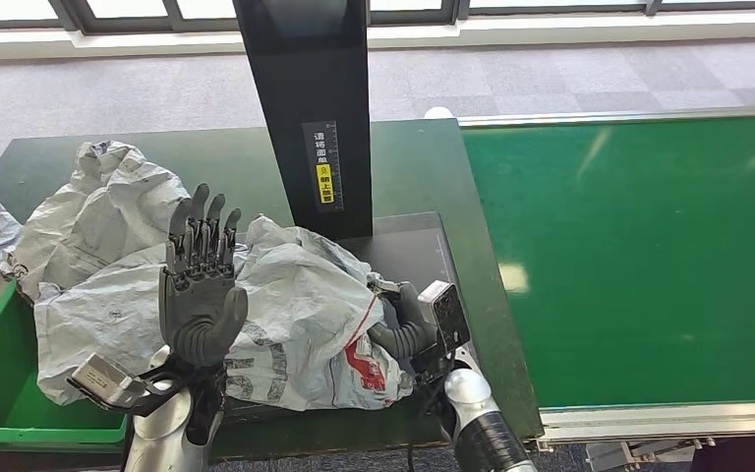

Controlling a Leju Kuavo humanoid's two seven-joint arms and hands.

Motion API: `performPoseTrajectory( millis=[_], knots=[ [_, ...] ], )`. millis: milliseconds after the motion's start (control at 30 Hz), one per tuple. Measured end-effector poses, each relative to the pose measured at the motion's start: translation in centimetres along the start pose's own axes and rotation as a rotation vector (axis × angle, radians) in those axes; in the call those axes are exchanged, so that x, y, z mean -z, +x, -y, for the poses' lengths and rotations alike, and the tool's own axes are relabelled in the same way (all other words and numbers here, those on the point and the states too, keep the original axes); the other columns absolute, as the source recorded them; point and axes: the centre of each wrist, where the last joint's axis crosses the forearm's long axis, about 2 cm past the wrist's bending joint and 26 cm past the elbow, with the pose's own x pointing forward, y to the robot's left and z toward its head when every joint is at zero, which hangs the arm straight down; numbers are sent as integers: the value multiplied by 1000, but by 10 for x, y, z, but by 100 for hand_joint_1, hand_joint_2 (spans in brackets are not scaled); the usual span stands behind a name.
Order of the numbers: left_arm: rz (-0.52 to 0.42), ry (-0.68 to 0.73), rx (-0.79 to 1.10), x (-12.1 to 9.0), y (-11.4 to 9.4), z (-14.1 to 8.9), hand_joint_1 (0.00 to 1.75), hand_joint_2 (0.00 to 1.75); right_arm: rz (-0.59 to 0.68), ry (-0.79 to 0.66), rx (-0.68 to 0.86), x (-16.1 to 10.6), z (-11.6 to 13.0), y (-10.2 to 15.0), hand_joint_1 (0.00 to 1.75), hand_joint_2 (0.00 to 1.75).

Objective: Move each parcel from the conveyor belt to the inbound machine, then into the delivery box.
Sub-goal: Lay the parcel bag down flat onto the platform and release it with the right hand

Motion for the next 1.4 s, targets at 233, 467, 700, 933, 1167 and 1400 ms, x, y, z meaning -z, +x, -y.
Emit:
performPoseTrajectory(
  millis=[233,467,700,933,1167,1400],
  knots=[
    [-7,1,10,-1,0,0,0,175,-60,-19,-106,-1,2,-3,0,0],
    [-129,-84,105,-5,-4,8,0,175,-123,-357,-674,-18,20,8,0,0],
    [-520,-412,593,-23,-60,40,0,175,66,-600,-718,-35,39,35,0,0],
    [-718,-528,831,-49,-96,44,0,175,137,-665,-735,-42,46,53,0,0],
    [-808,-597,919,-57,-108,43,7,175,167,-680,-740,-44,47,58,0,0],
    [-854,-749,1217,-55,-118,47,175,175,195,-686,-739,-44,47,61,0,0]
  ],
)
